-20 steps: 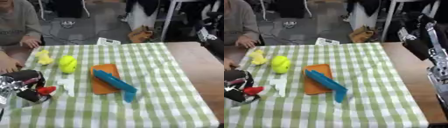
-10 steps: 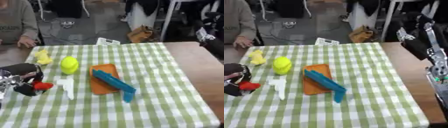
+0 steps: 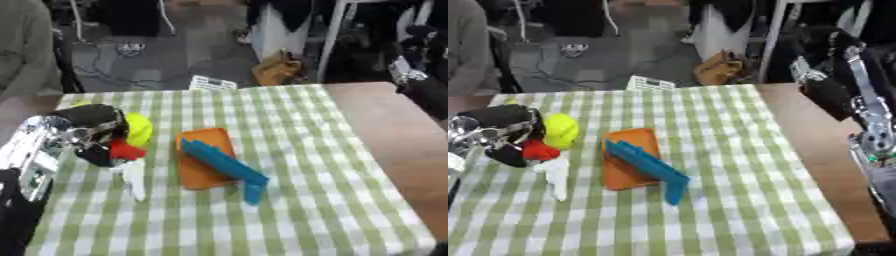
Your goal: Pick up objects on the table and place them in the box.
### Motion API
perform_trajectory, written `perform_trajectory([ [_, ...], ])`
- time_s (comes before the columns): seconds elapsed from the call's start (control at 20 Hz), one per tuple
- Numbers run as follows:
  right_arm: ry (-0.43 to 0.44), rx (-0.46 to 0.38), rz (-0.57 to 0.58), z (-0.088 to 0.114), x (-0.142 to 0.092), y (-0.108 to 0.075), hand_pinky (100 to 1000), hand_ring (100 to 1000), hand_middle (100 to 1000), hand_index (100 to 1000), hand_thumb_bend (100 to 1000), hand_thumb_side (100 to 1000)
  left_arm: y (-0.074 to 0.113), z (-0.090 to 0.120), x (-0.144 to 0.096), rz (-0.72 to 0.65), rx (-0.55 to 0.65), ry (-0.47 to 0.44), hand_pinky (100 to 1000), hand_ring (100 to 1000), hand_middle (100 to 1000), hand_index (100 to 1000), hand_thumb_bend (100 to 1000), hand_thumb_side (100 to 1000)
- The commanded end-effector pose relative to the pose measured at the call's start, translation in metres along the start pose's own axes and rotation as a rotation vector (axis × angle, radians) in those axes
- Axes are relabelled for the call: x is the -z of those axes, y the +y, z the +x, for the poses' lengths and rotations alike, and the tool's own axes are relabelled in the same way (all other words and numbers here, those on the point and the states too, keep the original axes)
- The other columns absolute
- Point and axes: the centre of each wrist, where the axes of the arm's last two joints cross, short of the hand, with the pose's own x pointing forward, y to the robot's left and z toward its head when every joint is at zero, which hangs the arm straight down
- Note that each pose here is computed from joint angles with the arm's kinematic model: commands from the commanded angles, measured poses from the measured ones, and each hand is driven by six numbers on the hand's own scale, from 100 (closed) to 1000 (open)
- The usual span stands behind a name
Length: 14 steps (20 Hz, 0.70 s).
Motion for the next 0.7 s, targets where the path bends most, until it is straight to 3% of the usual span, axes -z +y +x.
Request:
perform_trajectory([
  [0.05, -0.027, -0.009, -0.005, 0.006, 0.005, -0.004, 355, 557, 629, 874, 366, 638, 0.014, 0.015, 0.020, 0.045, 0.038, -0.034, 100, 247, 373, 437, 350, 235],
  [0.25, -0.034, -0.005, -0.002, 0.007, 0.006, -0.004, 355, 557, 630, 874, 365, 638, 0.012, 0.036, 0.048, 0.073, 0.102, -0.079, 112, 266, 385, 444, 395, 232],
  [0.5, -0.038, -0.002, 0.000, 0.008, 0.007, -0.003, 356, 557, 630, 874, 364, 638, -0.007, 0.047, 0.069, 0.090, 0.169, -0.111, 144, 284, 398, 455, 410, 241],
  [0.7, -0.039, -0.001, -0.001, 0.008, 0.007, -0.003, 356, 557, 630, 874, 362, 638, -0.040, 0.050, 0.080, 0.022, 0.199, -0.160, 146, 290, 401, 455, 415, 260],
])
